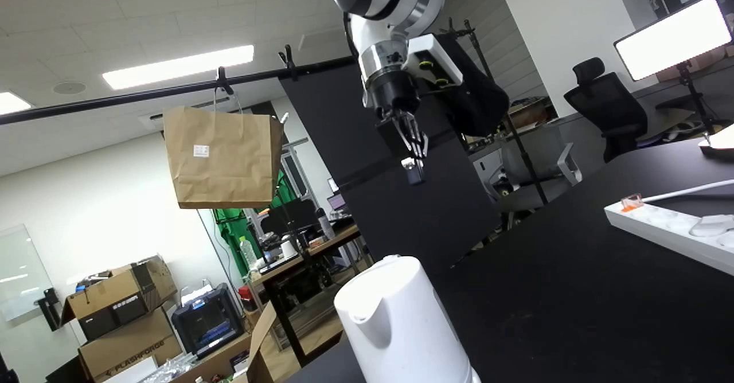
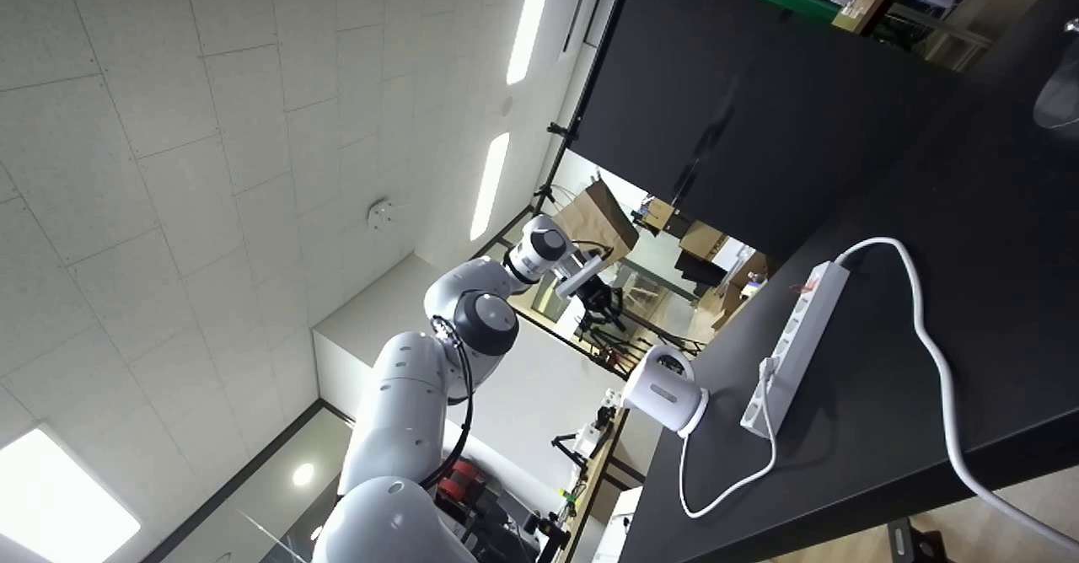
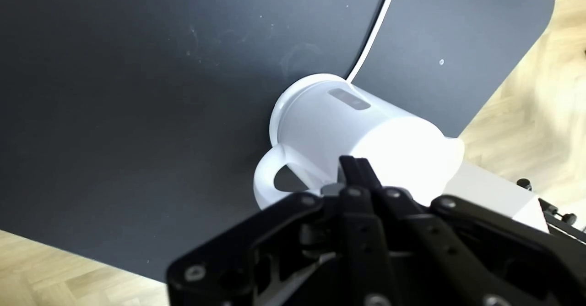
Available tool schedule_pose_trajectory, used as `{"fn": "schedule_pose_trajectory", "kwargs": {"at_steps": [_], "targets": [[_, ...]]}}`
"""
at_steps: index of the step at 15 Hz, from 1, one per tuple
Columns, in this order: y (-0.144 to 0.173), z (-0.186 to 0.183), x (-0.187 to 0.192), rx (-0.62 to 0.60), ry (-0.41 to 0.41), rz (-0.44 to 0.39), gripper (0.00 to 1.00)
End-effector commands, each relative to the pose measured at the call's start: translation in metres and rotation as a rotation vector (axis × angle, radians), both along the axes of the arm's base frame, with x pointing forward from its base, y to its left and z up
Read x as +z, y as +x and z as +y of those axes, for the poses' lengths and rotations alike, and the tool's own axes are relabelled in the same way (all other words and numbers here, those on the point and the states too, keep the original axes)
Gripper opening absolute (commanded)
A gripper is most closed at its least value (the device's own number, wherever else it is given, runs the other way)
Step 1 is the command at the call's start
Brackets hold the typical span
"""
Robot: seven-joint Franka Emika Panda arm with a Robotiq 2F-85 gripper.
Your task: Flip the switch on the handle of the kettle
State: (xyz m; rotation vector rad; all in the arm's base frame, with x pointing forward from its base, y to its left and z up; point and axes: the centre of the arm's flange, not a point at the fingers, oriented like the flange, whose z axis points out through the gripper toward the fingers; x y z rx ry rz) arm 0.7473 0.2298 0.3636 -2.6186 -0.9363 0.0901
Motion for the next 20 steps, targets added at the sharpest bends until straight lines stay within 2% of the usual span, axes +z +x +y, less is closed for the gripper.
{"fn": "schedule_pose_trajectory", "kwargs": {"at_steps": [1, 5, 10, 16, 20], "targets": [[0.010, -0.003, 0.000, 0.003, -0.005, -0.024, 0.00], [0.031, -0.003, -0.007, 0.011, 0.005, -0.113, 0.00], [0.046, 0.003, -0.032, 0.022, 0.054, -0.135, 0.00], [0.060, 0.017, -0.060, 0.046, 0.127, -0.247, 0.00], [0.066, 0.028, -0.068, 0.059, 0.177, -0.271, 0.00]]}}
